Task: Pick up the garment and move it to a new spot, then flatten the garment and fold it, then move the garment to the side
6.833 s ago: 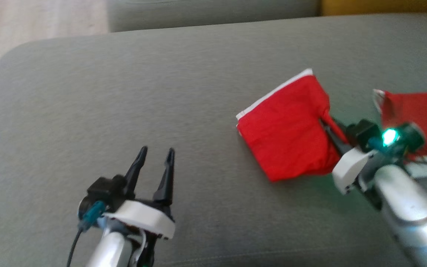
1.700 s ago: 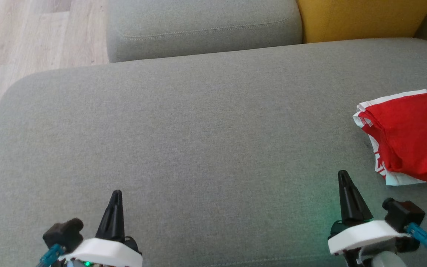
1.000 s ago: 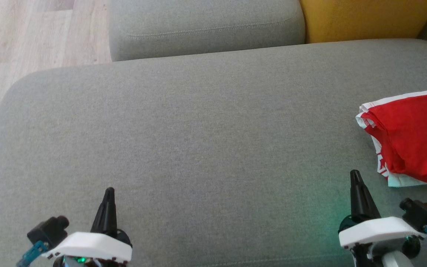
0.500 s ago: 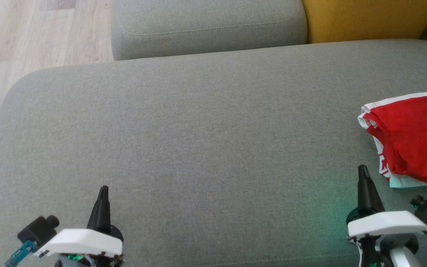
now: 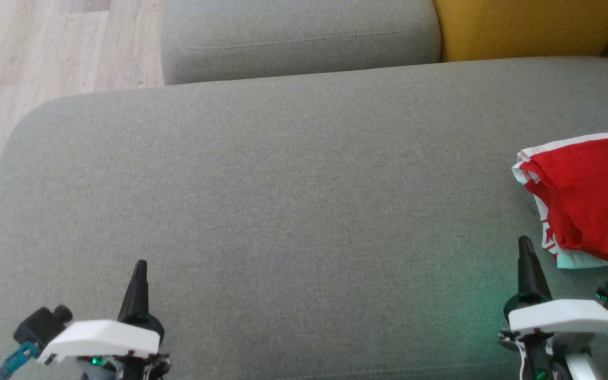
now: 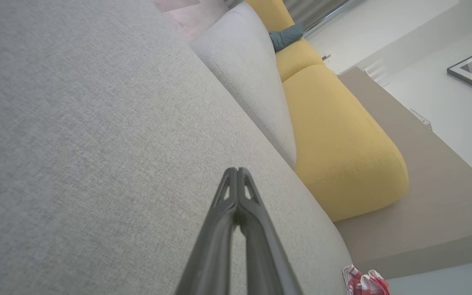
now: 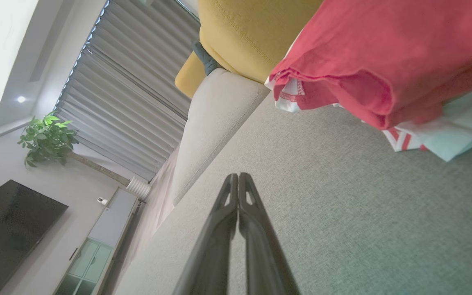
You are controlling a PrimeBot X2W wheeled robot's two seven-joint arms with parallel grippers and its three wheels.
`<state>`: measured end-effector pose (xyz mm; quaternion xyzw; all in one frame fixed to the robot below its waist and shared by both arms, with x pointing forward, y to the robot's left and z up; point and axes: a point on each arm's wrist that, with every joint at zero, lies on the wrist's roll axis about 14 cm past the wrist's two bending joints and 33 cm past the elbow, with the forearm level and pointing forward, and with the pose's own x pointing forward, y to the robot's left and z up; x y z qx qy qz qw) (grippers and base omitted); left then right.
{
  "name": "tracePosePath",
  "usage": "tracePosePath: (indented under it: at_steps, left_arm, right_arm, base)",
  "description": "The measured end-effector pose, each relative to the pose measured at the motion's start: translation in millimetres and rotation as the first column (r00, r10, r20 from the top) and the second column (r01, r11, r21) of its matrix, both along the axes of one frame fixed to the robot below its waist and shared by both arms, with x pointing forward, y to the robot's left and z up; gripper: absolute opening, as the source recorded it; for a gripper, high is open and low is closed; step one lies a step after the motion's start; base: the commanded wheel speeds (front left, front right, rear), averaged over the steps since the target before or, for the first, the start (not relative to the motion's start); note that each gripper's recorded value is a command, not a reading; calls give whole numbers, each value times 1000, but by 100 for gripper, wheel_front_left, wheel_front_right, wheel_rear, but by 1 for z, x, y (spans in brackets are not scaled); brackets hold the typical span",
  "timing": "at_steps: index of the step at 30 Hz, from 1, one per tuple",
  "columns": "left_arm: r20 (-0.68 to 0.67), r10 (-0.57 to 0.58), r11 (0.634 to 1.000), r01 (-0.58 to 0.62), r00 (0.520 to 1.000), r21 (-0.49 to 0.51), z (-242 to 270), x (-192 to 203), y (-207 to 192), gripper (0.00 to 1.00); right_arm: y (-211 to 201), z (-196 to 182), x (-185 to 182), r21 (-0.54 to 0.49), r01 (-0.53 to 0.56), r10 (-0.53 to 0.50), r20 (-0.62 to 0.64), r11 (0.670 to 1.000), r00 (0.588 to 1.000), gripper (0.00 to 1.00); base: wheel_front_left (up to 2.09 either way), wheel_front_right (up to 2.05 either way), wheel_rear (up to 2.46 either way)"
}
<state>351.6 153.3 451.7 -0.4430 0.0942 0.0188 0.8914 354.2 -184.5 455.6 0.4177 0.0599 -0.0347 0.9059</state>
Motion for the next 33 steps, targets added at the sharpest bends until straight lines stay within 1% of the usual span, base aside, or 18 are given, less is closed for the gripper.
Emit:
tracePosePath:
  at_steps: [9, 17, 25, 33]
  left_arm:
    - [6, 11, 996, -10, 1000, -92, 5, 5, 1, 0]
    - [-9, 38, 985, -39, 999, -169, 4, 6, 9, 0]
    - [-9, 46, 968, -47, 999, -248, 6, 9, 10, 0]
    - [-9, 66, 943, -66, 998, -326, 7, 10, 16, 0]
  right_arm:
    - [-5, 0, 1, 98, 27, -27, -6, 995, 1000, 0]
    - [-6, 1, 3, 186, 41, -40, -10, 982, 999, 0]
    - [-9, 5, 8, 271, 54, -55, -4, 961, 998, 0]
    - [-11, 7, 9, 357, 62, -65, -5, 932, 998, 0]
  base:
    - [0, 0, 0]
    - [0, 0, 0]
    - [0, 0, 0]
    - [0, 0, 0]
